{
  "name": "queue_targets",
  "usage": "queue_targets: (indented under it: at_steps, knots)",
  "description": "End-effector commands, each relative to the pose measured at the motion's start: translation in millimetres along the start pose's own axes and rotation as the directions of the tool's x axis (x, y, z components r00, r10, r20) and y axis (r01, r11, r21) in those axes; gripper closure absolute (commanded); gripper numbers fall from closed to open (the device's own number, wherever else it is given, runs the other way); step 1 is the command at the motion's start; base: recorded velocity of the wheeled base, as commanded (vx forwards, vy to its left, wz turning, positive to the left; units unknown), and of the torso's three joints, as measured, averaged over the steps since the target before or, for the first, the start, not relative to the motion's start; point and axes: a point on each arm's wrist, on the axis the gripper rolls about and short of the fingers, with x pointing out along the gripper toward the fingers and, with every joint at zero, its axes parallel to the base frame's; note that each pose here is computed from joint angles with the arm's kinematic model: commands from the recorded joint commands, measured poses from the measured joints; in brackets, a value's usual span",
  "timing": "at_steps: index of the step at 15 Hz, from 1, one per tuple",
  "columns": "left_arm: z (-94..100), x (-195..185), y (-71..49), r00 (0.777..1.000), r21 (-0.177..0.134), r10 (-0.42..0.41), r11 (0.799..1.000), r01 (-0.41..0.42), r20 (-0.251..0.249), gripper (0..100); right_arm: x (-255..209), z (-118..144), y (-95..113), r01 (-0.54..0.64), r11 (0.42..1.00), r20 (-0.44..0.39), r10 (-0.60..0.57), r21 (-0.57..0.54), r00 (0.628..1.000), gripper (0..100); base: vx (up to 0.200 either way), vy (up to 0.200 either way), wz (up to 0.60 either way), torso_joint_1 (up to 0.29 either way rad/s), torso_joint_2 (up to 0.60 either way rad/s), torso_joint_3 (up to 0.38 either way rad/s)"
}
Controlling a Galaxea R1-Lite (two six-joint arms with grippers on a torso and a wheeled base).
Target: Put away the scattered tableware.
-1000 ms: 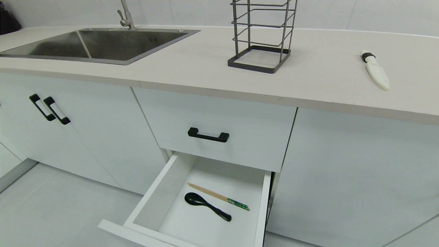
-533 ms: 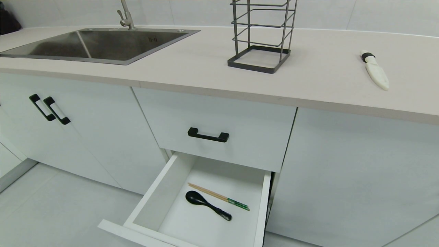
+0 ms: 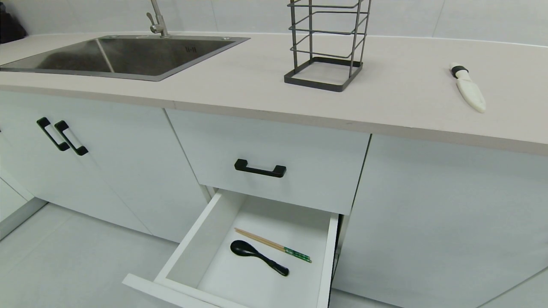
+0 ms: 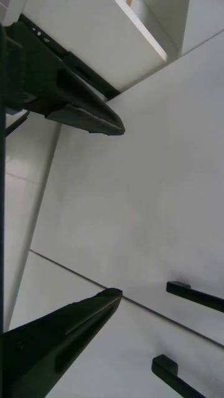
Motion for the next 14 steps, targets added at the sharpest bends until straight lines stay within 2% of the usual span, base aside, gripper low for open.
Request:
queue_targets:
  at_steps: [1,2,3,4,5,6,7,8,9,10,11,13,14]
  knots:
    - [8.6,49.1,32.4,0.975,-0.132,-0.018,0.991,-0.012,-0.222,0,0.2,-0.2,0.0,0.000,1.000,-0.003,0.000,0.000,1.000,0,0.000,0.000,0.00,0.000,0.00,0.000]
    - [6.4,53.6,35.7,0.969,-0.131,-0.015,0.991,-0.018,-0.246,0,0.2,-0.2,0.0,0.000,1.000,-0.003,0.000,0.000,1.000,0,0.000,0.000,0.00,0.000,0.00,0.000]
    - [-2.6,70.4,48.6,0.938,-0.131,0.009,0.990,-0.058,-0.347,0,0.2,-0.2,0.0,0.000,1.000,-0.003,0.000,0.000,1.000,0,0.000,0.000,0.00,0.000,0.00,0.000]
    - [-13.2,78.6,54.6,0.901,-0.161,-0.007,0.985,-0.069,-0.433,0,0.2,-0.2,0.0,0.000,1.000,-0.003,0.000,0.000,1.000,0,0.000,0.000,0.00,0.000,0.00,0.000]
    - [-20.8,83.1,56.8,0.868,-0.199,-0.035,0.977,-0.074,-0.495,0,0.2,-0.2,0.0,0.000,1.000,-0.003,0.000,0.000,1.000,0,0.000,0.000,0.00,0.000,0.00,0.000]
    - [-26.1,86.2,57.5,0.843,-0.222,-0.060,0.972,-0.072,-0.535,0,0.2,-0.2,0.0,0.000,1.000,-0.003,0.000,0.000,1.000,0,0.000,0.000,0.00,0.000,0.00,0.000]
    - [-31.5,87.9,56.7,0.815,-0.228,-0.066,0.970,-0.082,-0.576,0,0.2,-0.2,0.0,0.000,1.000,-0.003,0.000,0.000,1.000,0,0.000,0.000,0.00,0.000,0.00,0.000]
    - [-36.2,89.2,55.3,0.786,-0.217,-0.058,0.971,-0.099,-0.616,0,0.2,-0.2,0.0,0.000,1.000,-0.003,0.000,0.000,1.000,0,0.000,0.000,0.00,0.000,0.00,0.000]
    - [-43.4,88.6,52.5,0.741,-0.193,-0.040,0.974,-0.122,-0.670,0,0.2,-0.2,0.0,0.000,1.000,-0.003,0.000,0.000,1.000,0,0.000,0.000,0.00,0.000,0.00,0.000]
    - [-53.8,88.6,49.2,0.676,-0.134,0.005,0.979,-0.154,-0.737,0,0.2,-0.2,0.0,0.000,1.000,-0.003,0.000,0.000,1.000,0,0.000,0.000,0.00,0.000,0.00,0.000]
    - [-57.8,89.4,48.9,0.651,-0.111,0.024,0.980,-0.166,-0.759,0,0.2,-0.2,0.0,0.000,1.000,-0.003,0.000,0.000,1.000,0,0.000,0.000,0.00,0.000,0.00,0.000]
    - [-60.9,90.7,49.6,0.631,-0.109,0.026,0.979,-0.174,-0.775,0,0.2,-0.2,0.0,0.000,1.000,-0.003,0.000,0.000,1.000,0,0.000,0.000,0.00,0.000,0.00,0.000]
    - [-64.2,92.3,51.1,0.597,-0.089,0.048,0.976,-0.199,-0.801,0,0.2,-0.2,0.0,0.000,1.000,-0.003,0.000,0.000,1.000,0,0.000,0.000,0.00,0.000,0.00,0.000]
